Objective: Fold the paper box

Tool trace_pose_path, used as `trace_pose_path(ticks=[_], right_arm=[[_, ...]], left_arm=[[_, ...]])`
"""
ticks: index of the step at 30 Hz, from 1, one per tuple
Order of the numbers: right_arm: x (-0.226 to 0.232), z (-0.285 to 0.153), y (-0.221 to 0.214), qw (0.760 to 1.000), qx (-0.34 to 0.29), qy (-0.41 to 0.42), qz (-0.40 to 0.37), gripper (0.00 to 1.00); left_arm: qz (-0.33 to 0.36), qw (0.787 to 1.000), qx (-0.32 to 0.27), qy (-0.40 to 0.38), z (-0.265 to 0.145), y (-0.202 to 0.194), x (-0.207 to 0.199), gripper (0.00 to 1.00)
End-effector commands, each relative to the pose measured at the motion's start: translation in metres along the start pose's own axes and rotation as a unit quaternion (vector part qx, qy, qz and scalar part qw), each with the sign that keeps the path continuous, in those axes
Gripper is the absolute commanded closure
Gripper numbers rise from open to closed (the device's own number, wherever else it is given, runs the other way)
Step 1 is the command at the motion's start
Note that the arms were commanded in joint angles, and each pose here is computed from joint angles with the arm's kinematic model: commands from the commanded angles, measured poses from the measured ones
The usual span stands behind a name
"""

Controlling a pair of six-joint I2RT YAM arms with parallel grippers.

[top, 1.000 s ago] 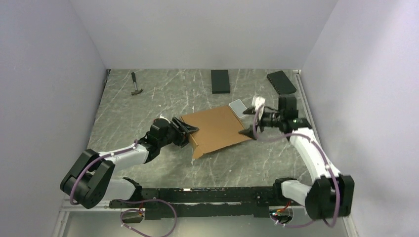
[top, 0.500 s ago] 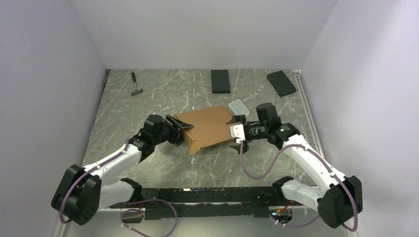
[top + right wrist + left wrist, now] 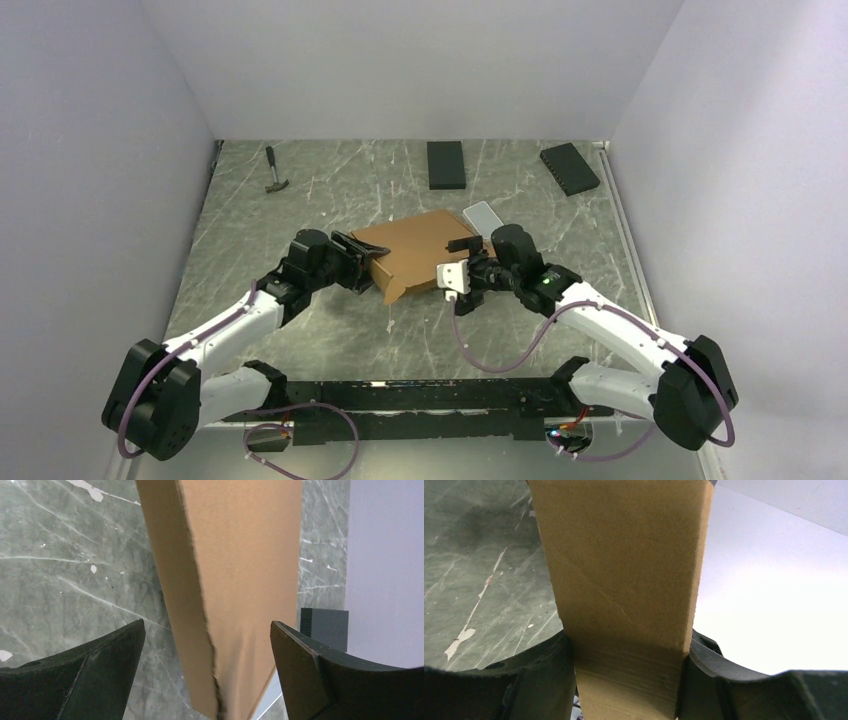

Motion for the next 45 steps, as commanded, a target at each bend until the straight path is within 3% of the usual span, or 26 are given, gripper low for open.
trace_pose_path(ticks=[1,14,23,26,30,39,45], right_arm=[[-0.008,0.010,0.004,0.997,-0.014,-0.073,-0.014,0.01],[-0.005,0.030,0.005,0.980,-0.003,-0.184,-0.075,0.06],[-0.002,0.032,0.008,0.981,-0.002,-0.179,-0.079,0.31],[-0.002,0.032,0.009,0.983,-0.004,-0.170,-0.072,0.40],[-0.002,0.032,0.010,0.984,-0.006,-0.166,-0.061,0.43],[-0.009,0.026,0.016,0.985,-0.014,-0.170,-0.022,0.48],[-0.015,0.022,0.023,0.985,-0.028,-0.167,0.015,0.51]], left_arm=[[-0.006,0.996,-0.022,-0.092,-0.016,0.007,-0.049,0.55],[-0.016,0.994,-0.015,-0.103,-0.017,0.006,-0.050,0.55],[-0.019,0.994,-0.008,-0.106,-0.016,0.005,-0.049,0.52],[-0.019,0.995,-0.010,-0.101,-0.017,0.005,-0.048,0.46],[-0.018,0.994,-0.009,-0.104,-0.018,0.005,-0.049,0.37],[0.013,0.994,-0.030,-0.100,-0.032,0.005,-0.051,0.02],[0.063,0.991,-0.064,-0.103,-0.053,0.006,-0.052,0.01]])
Point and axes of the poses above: each gripper's point midway between its finger pads, its own z axis out along the fingers, its own x axis along the line the jaws close on, y = z × x, the point moved 9 cm from there along -z, back along the fingers, and after that the axes turned 12 degrees about z, right-handed, at the moved point
